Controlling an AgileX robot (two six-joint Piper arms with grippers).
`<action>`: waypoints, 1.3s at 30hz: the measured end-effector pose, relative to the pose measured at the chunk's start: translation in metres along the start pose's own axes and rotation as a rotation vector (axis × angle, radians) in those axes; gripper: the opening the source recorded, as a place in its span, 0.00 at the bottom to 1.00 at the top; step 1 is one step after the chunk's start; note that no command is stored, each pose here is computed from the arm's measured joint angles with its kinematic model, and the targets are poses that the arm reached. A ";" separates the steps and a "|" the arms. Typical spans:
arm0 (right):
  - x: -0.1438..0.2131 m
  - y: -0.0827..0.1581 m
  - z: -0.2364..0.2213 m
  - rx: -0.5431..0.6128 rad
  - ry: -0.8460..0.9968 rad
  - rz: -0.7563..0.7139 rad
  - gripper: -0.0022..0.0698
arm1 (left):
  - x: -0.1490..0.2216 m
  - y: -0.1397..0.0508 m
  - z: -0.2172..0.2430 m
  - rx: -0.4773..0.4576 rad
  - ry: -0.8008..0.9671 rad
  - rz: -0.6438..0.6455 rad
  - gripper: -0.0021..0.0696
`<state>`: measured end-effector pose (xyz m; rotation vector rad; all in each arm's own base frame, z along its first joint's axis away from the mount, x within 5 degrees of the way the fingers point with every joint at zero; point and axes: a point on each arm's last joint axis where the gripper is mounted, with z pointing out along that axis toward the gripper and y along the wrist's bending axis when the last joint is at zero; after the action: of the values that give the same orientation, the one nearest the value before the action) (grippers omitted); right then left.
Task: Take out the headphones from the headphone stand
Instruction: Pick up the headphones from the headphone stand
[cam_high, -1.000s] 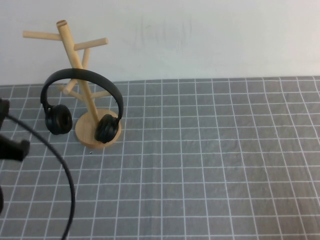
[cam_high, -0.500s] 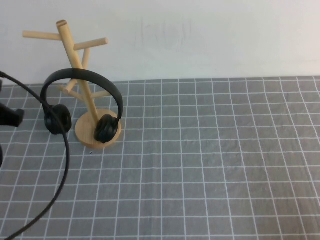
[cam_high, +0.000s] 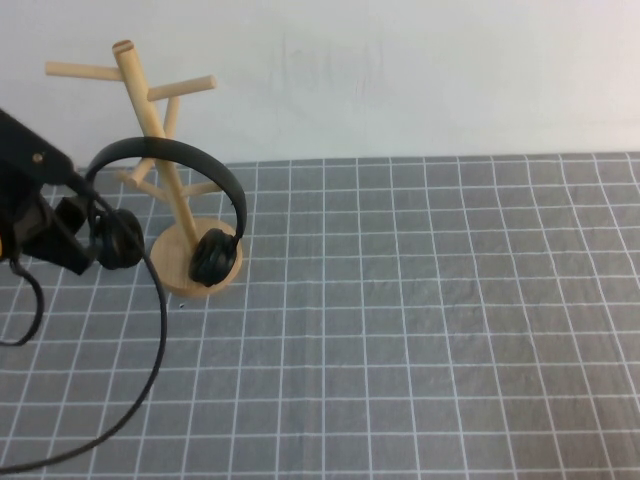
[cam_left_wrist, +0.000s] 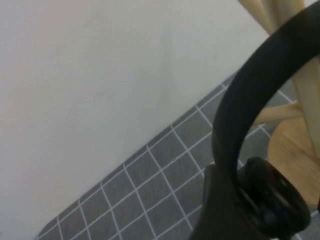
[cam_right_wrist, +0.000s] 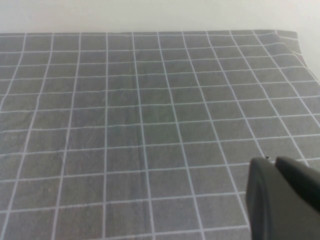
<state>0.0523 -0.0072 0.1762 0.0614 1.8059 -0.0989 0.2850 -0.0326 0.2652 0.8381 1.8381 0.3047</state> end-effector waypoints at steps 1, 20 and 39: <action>0.000 0.000 0.000 0.000 0.000 0.000 0.02 | -0.001 0.002 0.004 -0.002 0.009 0.002 0.53; 0.000 0.000 0.000 0.000 0.000 0.000 0.02 | -0.001 0.003 0.052 0.055 0.009 -0.004 0.53; 0.000 0.000 0.000 0.000 0.000 0.000 0.02 | -0.002 0.009 0.089 0.063 0.019 -0.036 0.33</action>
<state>0.0523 -0.0072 0.1762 0.0614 1.8059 -0.0989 0.3679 -0.0428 0.2342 0.8466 1.8868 0.2335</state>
